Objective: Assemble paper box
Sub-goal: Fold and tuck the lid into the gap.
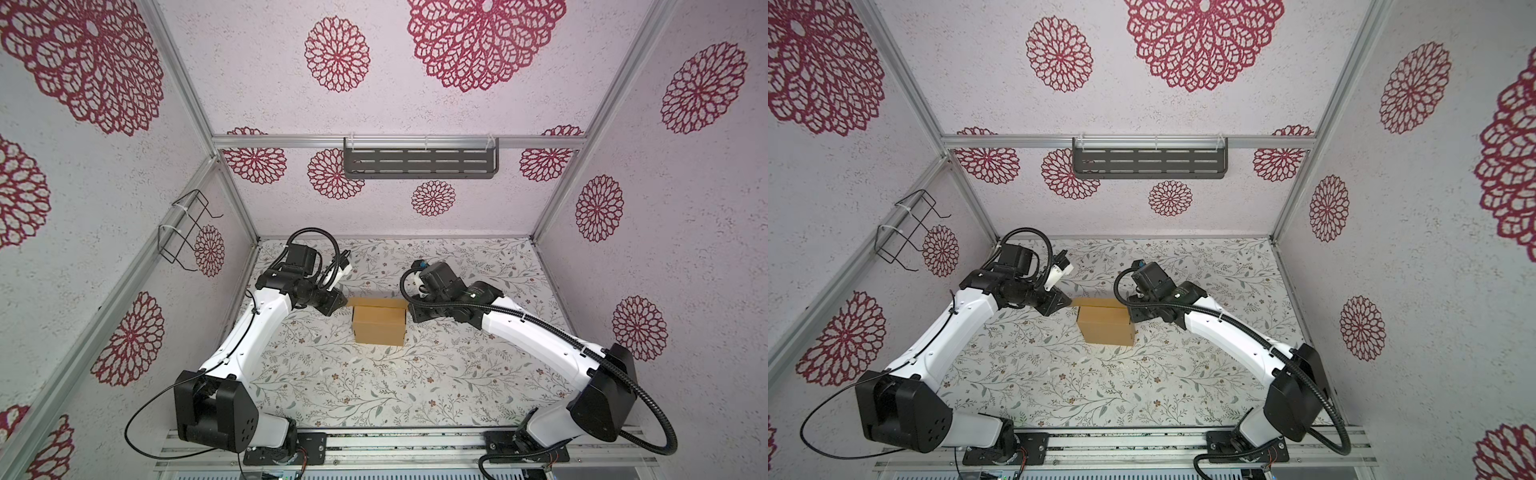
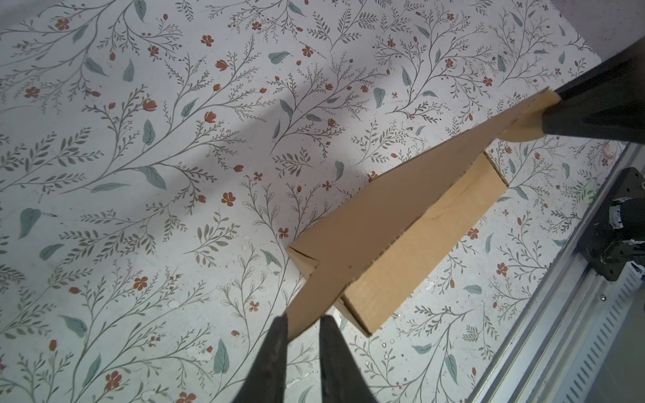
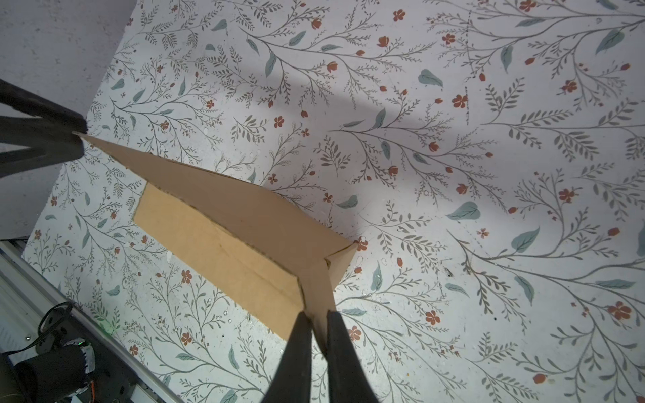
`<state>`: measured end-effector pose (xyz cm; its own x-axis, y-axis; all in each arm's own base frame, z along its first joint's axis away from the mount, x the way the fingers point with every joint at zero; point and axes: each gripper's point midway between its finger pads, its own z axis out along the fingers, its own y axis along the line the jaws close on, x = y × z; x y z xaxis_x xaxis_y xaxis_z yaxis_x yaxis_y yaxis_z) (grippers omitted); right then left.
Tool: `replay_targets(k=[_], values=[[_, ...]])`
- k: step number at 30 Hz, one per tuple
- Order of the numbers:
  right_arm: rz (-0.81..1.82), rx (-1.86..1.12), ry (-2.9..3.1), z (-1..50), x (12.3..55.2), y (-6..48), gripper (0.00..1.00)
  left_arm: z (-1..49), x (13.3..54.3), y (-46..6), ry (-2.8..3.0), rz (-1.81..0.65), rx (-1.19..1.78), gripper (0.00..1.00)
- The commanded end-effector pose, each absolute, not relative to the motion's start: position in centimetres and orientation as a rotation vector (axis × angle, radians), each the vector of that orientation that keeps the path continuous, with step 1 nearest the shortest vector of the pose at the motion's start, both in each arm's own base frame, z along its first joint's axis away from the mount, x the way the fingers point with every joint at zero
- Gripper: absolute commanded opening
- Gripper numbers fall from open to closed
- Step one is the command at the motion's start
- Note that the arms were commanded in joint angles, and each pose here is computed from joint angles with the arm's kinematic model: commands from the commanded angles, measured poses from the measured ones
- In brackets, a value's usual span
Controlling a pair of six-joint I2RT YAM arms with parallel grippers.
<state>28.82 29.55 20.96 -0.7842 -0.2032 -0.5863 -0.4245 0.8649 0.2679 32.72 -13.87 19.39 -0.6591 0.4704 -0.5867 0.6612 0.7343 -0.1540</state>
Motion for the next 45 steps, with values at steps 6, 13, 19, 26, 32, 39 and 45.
replay_targets(k=[6, 13, 19, 26, 32, 39, 45], values=[[0.539, -0.388, 2.469, 21.1, 29.2, 29.9, 0.11, 19.2, 32.2, -14.3, 2.423, -0.505, 0.840, 0.21], [0.544, -0.342, 2.469, 21.0, 29.4, 30.3, 0.09, 19.2, 31.9, -14.9, 2.422, -0.526, 0.843, 0.13], [0.557, -0.299, 2.454, 21.2, 29.5, 30.5, 0.08, 19.0, 32.1, -14.9, 2.429, -0.518, 0.809, 0.15], [0.563, -0.261, 2.443, 21.4, 29.6, 30.6, 0.08, 19.6, 32.5, -15.3, 2.437, -0.570, 0.703, 0.14], [0.558, -0.215, 2.439, 21.2, 29.6, 30.4, 0.07, 19.4, 32.7, -15.2, 2.448, -0.569, 0.661, 0.13], [0.563, -0.162, 2.428, 21.3, 29.8, 30.2, 0.05, 20.0, 32.9, -14.8, 2.449, -0.541, 0.631, 0.28], [0.550, -0.156, 2.428, 21.2, 29.8, 30.0, 0.05, 19.9, 32.4, -14.5, 2.457, -0.529, 0.637, 0.30]])
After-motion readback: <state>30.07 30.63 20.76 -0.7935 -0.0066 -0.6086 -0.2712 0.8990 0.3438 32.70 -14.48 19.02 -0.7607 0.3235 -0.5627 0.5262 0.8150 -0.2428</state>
